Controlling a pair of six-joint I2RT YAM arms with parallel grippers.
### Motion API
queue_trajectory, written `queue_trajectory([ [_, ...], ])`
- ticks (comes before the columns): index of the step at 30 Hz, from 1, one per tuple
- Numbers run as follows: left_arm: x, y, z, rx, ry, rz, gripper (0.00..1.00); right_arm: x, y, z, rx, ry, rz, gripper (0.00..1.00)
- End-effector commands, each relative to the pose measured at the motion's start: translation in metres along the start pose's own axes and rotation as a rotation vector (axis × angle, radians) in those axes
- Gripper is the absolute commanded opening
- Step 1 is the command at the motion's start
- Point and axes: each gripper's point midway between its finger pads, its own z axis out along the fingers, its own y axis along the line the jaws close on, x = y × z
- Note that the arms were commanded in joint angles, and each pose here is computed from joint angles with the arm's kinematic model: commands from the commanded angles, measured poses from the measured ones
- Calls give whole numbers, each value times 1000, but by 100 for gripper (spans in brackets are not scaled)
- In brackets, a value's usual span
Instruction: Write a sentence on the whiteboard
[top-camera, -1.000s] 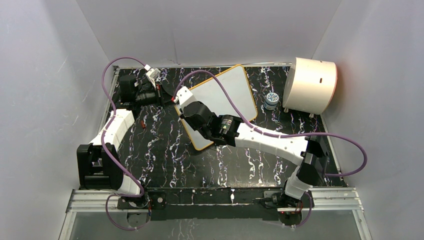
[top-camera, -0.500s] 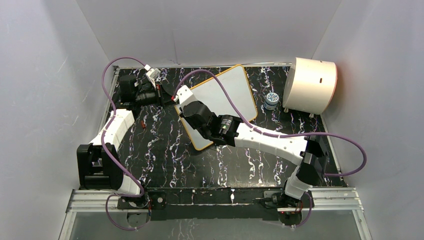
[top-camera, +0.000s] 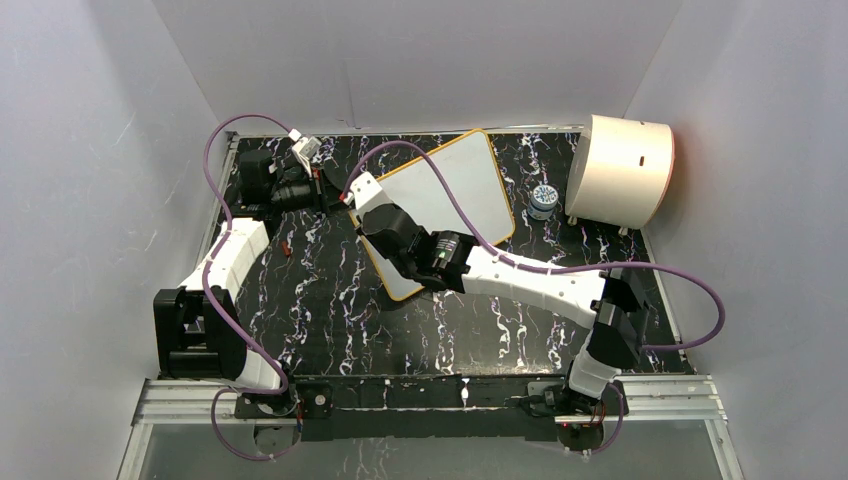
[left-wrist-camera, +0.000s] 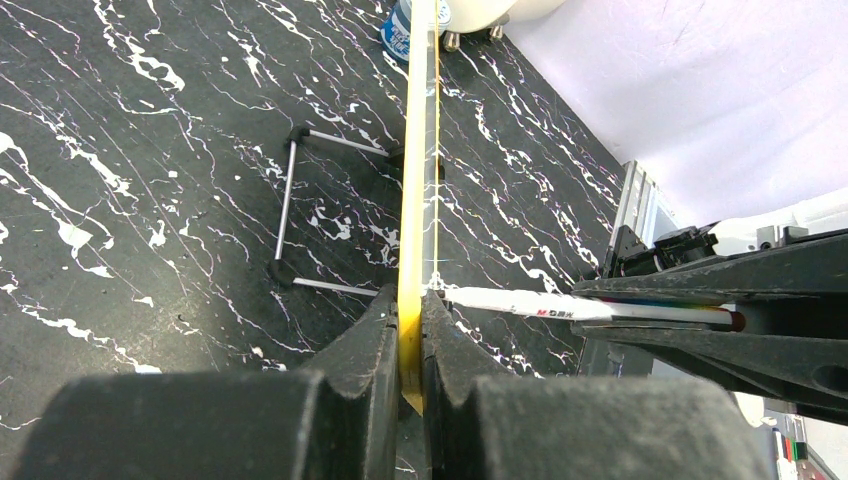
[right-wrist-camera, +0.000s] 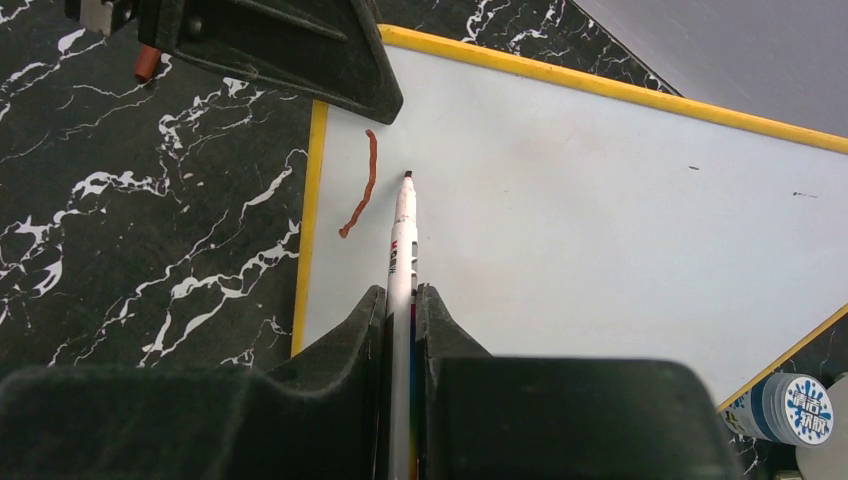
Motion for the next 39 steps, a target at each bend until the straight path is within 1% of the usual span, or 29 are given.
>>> queue_trajectory([
  [1, 29, -8, 7, 33, 83, -52, 0, -27, -6, -1, 34, -71, 37, 0],
  [21, 30, -7, 7, 32, 86, -54, 0, -38, -16, -9, 63, -117, 73, 0],
  [29, 30, -8, 8, 35, 86, -54, 0, -36, -22, -6, 89, -107, 70, 0],
  [39, 31, -9, 8, 38, 88, -54, 0, -28, -14, -1, 58, -75, 47, 0],
])
